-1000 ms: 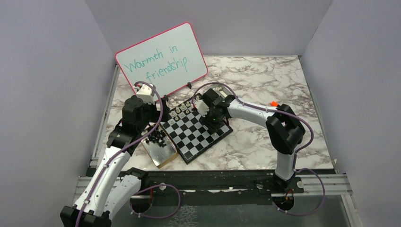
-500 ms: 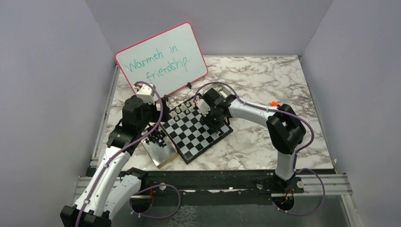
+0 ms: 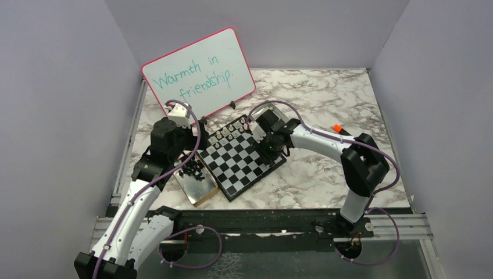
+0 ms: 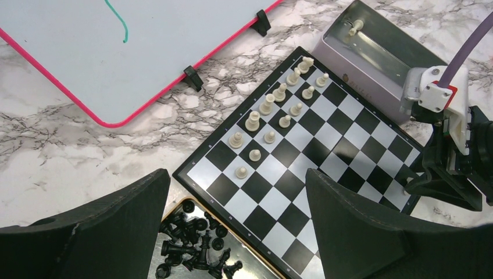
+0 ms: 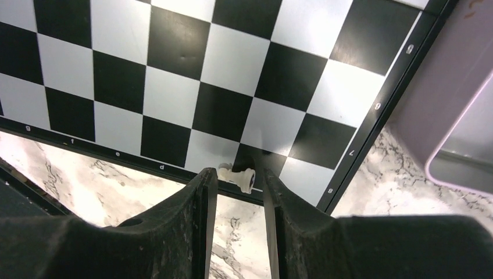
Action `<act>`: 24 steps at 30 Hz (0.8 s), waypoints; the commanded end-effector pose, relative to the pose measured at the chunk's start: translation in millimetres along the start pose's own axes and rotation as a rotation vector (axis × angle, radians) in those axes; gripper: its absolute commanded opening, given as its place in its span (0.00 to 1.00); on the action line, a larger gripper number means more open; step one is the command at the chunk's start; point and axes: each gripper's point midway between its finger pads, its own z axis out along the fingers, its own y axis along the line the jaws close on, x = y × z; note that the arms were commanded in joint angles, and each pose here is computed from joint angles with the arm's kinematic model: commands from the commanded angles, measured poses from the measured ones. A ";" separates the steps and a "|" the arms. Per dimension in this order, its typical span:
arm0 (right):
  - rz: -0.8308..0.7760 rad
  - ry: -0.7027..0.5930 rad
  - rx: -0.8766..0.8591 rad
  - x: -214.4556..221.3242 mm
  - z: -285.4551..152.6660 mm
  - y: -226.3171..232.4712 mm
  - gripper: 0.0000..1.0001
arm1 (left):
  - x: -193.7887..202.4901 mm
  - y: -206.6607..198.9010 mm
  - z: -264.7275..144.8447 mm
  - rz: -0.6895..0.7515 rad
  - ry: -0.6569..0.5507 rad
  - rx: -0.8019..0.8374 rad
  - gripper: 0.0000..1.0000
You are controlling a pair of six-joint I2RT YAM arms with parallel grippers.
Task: Set up the chess pieces on the board
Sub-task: Pick up the chess piece from the chessboard.
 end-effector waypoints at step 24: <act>0.073 -0.074 -0.018 1.1 -4.4 -8.5 0.33 | -0.3 -3.3 2.6 0.009 0.001 0.018 0.87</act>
